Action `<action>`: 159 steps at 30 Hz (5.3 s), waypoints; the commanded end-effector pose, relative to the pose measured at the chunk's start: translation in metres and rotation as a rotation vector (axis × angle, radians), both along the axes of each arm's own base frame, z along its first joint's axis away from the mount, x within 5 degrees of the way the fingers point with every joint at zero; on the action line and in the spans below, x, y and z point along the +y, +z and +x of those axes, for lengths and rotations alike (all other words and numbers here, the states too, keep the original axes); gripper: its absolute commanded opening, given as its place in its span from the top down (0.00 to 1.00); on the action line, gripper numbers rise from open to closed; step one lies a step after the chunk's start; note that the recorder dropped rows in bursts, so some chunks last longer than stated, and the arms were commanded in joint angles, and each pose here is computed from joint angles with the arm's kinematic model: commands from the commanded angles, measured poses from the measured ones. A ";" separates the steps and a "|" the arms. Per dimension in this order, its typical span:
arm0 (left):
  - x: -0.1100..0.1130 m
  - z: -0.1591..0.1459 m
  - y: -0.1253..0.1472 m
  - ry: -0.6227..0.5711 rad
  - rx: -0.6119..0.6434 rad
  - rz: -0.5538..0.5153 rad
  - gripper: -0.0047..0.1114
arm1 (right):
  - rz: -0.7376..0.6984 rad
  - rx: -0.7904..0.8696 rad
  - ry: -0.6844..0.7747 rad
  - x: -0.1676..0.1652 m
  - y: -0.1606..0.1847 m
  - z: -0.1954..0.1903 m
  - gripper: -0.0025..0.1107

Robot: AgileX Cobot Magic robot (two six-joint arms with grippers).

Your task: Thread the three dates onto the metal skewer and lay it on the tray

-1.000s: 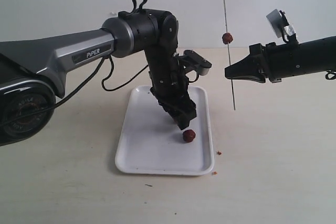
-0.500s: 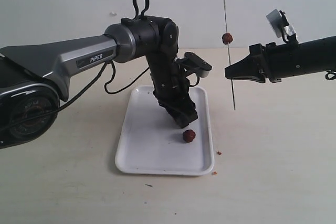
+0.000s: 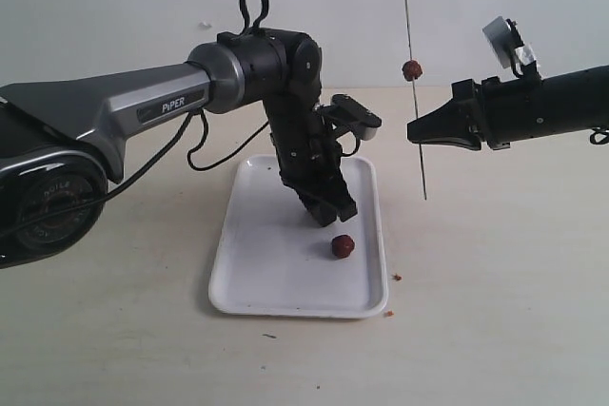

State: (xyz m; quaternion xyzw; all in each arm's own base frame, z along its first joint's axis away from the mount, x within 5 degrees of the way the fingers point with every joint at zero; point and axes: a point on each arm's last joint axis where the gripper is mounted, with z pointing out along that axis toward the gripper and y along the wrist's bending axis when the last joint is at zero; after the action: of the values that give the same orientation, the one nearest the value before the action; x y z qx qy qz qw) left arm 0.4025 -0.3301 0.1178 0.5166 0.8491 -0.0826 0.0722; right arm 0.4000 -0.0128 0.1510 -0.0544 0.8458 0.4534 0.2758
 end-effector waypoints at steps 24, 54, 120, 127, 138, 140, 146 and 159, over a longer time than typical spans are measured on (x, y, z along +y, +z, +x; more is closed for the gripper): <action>-0.003 -0.007 -0.007 0.034 0.067 -0.001 0.68 | 0.001 -0.016 0.011 0.000 0.003 0.000 0.98; 0.035 0.055 0.093 0.672 0.426 -0.901 0.74 | 0.018 0.115 0.077 0.007 -0.020 -0.026 0.98; 0.049 0.072 0.097 0.698 0.322 -0.995 0.74 | 0.149 0.049 0.179 0.055 -0.049 -0.102 0.98; 0.046 0.068 0.097 0.671 0.353 -0.981 0.74 | 0.159 0.038 0.151 0.055 -0.048 -0.099 0.98; 0.037 0.059 0.097 0.614 0.371 -0.965 0.74 | 0.176 0.022 0.113 0.054 -0.042 -0.088 0.98; 0.031 0.056 0.097 0.601 0.376 -0.962 0.74 | 0.182 0.020 0.102 0.053 -0.037 -0.080 0.98; 0.014 0.042 0.096 0.531 0.386 -0.946 0.74 | 0.193 -0.019 0.082 0.049 -0.020 -0.055 0.98; 0.009 0.038 0.096 0.506 0.392 -0.937 0.74 | 0.227 -0.041 0.038 0.046 -0.003 -0.035 0.98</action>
State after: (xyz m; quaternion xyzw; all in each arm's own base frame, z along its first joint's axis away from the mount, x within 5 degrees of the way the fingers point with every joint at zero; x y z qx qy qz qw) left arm 0.4454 -0.3178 0.2086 0.1707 0.8207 -0.5227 0.1551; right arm 0.3628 0.0326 0.1400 -0.0433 0.7922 0.5427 0.2758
